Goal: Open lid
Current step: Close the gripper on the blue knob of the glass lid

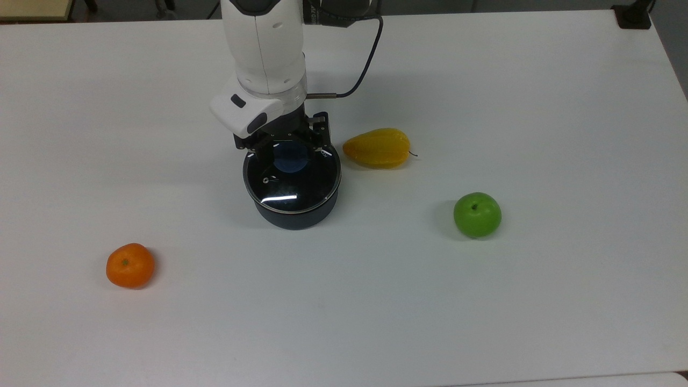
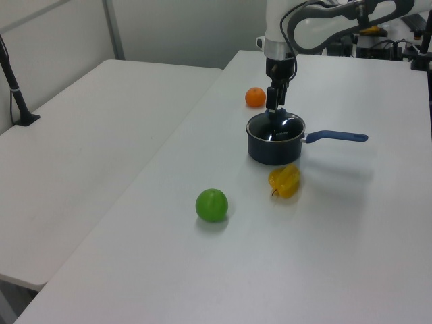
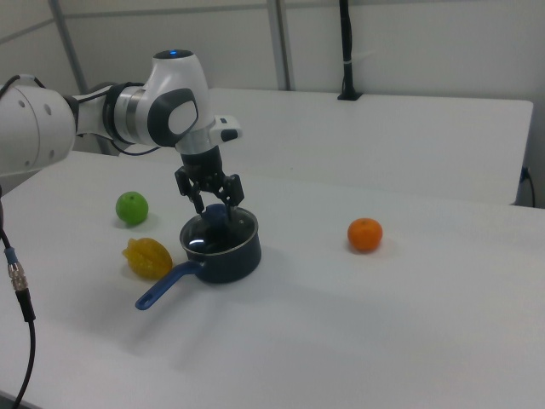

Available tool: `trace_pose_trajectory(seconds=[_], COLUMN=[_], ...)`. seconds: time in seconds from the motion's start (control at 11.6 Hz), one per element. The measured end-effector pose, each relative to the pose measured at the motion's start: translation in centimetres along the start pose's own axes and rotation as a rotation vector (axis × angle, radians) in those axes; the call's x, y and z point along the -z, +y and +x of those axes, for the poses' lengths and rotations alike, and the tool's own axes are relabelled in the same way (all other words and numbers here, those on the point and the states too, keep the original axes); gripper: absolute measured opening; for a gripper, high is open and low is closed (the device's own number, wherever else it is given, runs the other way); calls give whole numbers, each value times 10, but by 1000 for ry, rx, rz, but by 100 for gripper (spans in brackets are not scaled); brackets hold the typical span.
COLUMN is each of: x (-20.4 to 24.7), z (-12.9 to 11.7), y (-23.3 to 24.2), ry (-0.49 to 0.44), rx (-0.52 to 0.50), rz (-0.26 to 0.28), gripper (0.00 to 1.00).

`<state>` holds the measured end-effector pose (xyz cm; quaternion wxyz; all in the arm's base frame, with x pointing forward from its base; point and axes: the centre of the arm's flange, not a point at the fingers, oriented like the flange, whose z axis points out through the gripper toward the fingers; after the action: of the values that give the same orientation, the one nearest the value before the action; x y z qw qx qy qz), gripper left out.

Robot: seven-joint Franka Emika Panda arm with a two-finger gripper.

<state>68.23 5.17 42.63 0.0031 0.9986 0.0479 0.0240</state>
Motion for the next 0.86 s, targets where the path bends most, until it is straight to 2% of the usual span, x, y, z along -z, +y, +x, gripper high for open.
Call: trace_pose_trajectory(seconds=[0.43,0.52,0.6,0.69,0.86], x=[-2,-2,-2,-2,-2], z=[0,0,0,0,0], y=[-3,-6,-7,-8,-8], ry=[-4,-4,-4,-3,-3], rx=[5,9,11,11,12], rz=[0,1,1,1,1], gripper=[74,67,67,61,61])
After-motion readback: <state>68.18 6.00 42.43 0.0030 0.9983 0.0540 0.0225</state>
